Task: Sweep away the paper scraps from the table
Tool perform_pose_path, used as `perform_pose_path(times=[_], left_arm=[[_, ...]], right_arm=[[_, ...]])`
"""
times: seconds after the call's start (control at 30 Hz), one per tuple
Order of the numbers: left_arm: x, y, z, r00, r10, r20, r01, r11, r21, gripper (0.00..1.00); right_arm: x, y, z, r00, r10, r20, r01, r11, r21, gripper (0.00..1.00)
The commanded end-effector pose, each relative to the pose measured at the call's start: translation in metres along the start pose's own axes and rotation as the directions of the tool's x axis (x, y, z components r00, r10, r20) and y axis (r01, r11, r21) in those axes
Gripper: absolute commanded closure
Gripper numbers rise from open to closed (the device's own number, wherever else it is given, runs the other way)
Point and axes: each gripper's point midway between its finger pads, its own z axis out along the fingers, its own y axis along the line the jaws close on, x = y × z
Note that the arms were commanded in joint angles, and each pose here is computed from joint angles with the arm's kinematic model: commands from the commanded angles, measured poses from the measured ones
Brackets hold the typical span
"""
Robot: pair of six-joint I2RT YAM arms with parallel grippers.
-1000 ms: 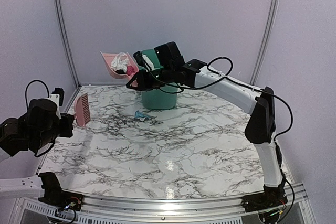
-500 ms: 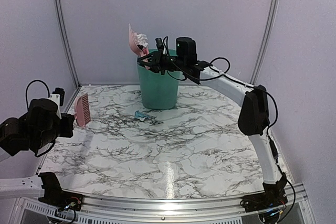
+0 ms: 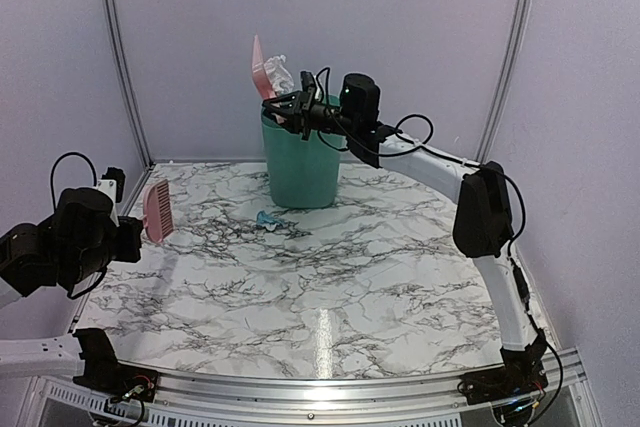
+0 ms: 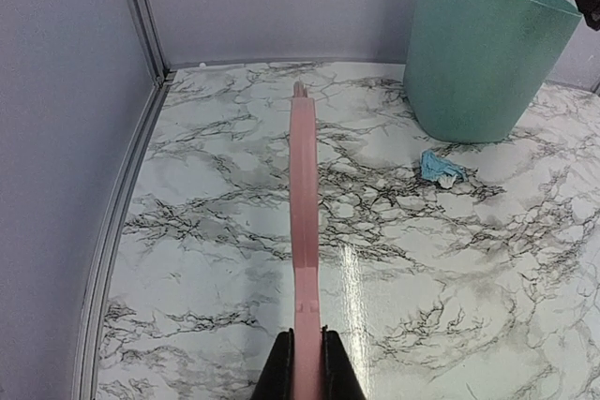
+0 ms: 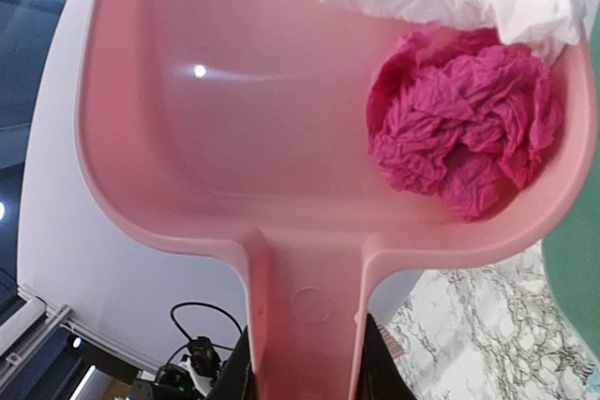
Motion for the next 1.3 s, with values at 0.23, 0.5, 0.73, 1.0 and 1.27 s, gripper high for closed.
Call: perform_pose_path(times=[0.23, 0.5, 0.73, 1.0, 1.27], left_arm=[[-0.006, 0.002, -0.002, 0.999, -0.027, 0.033, 0.028, 1.000, -0.005, 1.00], [-0.007, 0.002, -0.001, 0.999, -0.026, 0.033, 0.027, 1.000, -0.007, 1.00], [-0.004, 0.002, 0.002, 1.000, -0.014, 0.021, 0.015, 1.000, -0.021, 1.00], [0.000, -0.002, 0.008, 1.000, 0.007, -0.004, -0.007, 1.000, -0.031, 1.00], [-0.004, -0.003, 0.008, 1.000, 0.008, -0.009, -0.008, 1.000, -0.028, 1.00]], right_arm=[[-0.009, 0.043, -0.006, 0.999, 0.036, 0.024, -0.032, 0.985, -0.167, 1.00], [-0.006, 0.056, -0.006, 1.000, -0.013, -0.004, 0.012, 0.982, -0.187, 1.00], [-0.003, 0.073, -0.005, 0.992, -0.120, -0.034, 0.110, 0.971, -0.213, 1.00], [0.024, 0.121, -0.008, 0.961, -0.257, -0.104, 0.214, 0.926, -0.310, 1.00], [0.059, 0.156, -0.014, 0.882, -0.442, -0.163, 0.382, 0.873, -0.302, 1.00]])
